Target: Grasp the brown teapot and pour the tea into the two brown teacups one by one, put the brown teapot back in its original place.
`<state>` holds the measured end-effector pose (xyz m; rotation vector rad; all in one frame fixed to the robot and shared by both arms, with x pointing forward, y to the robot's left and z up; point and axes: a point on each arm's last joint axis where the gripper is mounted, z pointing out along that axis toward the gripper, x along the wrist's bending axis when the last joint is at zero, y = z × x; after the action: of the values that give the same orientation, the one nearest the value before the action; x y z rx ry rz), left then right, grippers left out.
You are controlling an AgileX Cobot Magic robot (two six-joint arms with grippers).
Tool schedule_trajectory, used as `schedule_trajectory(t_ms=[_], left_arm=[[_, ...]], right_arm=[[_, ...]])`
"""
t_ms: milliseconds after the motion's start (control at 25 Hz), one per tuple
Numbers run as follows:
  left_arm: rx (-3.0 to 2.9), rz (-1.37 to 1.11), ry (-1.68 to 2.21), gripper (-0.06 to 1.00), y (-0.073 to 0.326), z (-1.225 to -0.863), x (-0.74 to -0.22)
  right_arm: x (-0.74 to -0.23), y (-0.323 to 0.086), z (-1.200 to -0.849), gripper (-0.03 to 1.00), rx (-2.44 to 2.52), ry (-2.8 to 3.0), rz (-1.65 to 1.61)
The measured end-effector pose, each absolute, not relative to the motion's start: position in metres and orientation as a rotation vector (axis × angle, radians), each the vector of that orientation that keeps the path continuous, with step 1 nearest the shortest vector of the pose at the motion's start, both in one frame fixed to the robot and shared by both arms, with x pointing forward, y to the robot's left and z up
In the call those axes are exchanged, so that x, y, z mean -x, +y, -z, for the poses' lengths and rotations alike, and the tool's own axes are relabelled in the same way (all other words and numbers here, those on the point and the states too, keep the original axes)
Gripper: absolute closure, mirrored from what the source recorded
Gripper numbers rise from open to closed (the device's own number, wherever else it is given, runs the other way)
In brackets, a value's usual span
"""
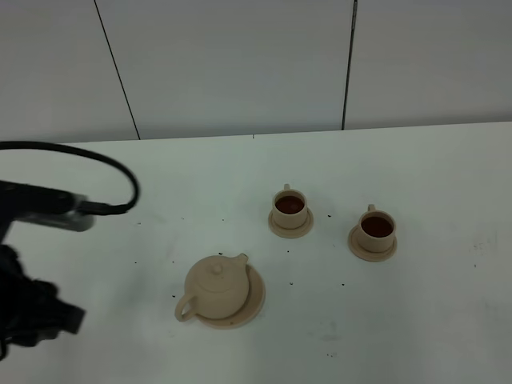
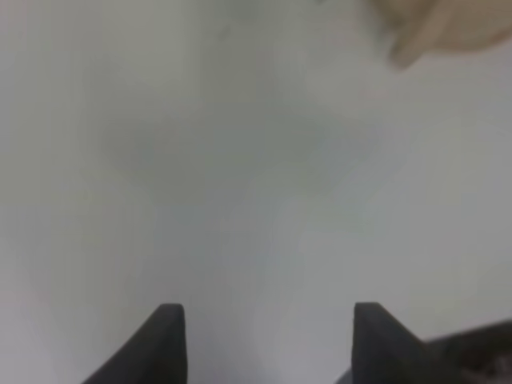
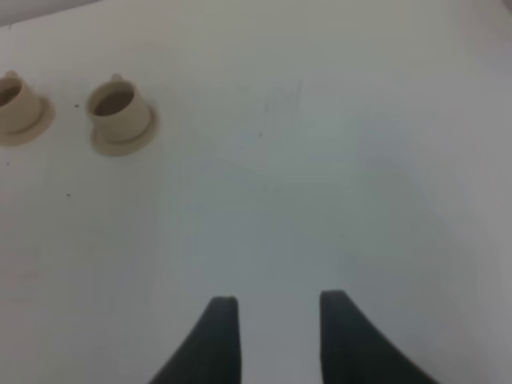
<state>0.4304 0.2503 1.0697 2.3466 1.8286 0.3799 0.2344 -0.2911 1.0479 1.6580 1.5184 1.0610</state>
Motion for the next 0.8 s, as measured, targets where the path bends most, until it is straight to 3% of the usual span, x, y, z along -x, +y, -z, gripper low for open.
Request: schedule_trajectory(t_ms=[320, 800], left_arm=[[-2.156, -0.555, 1.967, 0.42, 0.284, -1.102, -0.378], [-1.829, -0.696, 1.919, 0.42, 0.31, -1.065, -0.29]], right_arm=[[-0.234, -0.291, -1.048, 0.73, -1.658, 1.518, -1.061], [-0.234, -0.291, -1.048, 0.73, -1.658, 1.518, -1.061]])
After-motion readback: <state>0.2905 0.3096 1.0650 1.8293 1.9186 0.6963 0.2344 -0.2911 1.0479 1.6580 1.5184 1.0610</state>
